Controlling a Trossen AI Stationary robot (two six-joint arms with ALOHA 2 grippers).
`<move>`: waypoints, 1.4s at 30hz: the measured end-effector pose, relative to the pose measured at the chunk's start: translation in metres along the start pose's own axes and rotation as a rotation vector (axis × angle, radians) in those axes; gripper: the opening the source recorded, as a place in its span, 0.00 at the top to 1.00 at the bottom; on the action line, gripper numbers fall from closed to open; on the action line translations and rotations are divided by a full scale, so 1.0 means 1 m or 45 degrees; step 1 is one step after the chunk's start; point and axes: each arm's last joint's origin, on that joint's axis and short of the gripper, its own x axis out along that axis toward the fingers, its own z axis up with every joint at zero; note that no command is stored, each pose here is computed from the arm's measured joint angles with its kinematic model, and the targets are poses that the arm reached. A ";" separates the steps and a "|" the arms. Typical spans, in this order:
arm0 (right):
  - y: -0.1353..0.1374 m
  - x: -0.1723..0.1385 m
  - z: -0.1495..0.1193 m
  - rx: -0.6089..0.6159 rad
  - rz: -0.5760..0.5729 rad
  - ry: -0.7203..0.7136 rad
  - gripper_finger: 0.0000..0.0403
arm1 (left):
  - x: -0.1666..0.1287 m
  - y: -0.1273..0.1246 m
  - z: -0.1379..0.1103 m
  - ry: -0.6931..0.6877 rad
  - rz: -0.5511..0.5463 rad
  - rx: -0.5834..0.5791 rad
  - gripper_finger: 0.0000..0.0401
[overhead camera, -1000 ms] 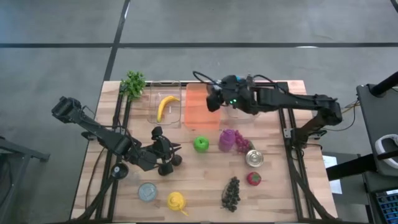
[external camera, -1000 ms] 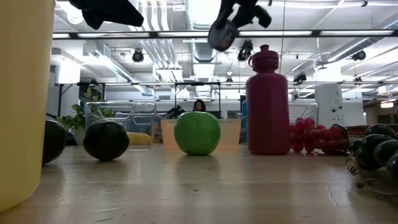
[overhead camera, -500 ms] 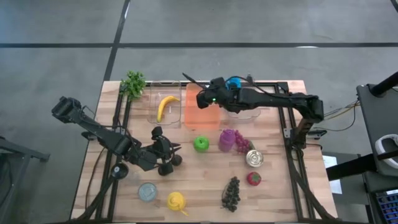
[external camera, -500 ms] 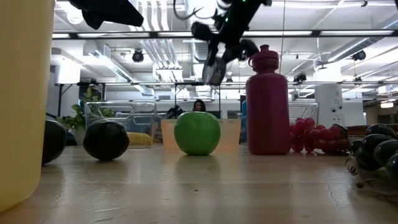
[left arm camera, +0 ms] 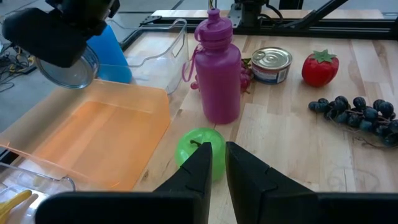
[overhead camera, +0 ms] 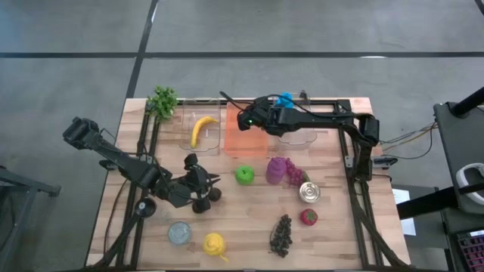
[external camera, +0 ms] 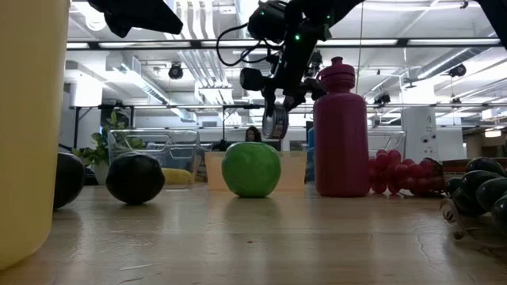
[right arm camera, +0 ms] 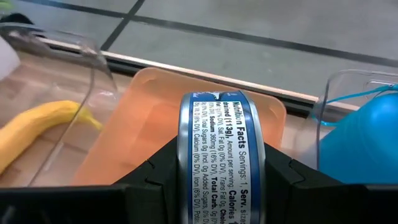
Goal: Pick & Place Food Item
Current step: Put the blue tuna can into the orange bin
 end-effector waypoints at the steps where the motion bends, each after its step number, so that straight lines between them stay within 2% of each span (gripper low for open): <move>1: 0.001 0.003 -0.002 -0.001 -0.005 0.002 0.66 | 0.000 0.000 0.000 0.000 0.000 0.000 0.88; 19: 0.000 0.042 -0.026 -0.012 -0.117 0.076 0.66 | 0.000 0.000 0.000 0.000 0.000 0.000 0.88; 38: -0.002 0.046 -0.031 -0.001 -0.135 0.089 0.66 | 0.000 0.000 0.000 -0.001 0.000 0.000 0.88; 42: -0.001 0.047 -0.032 0.006 -0.096 0.143 0.65 | 0.000 0.000 0.000 0.000 -0.001 0.000 0.88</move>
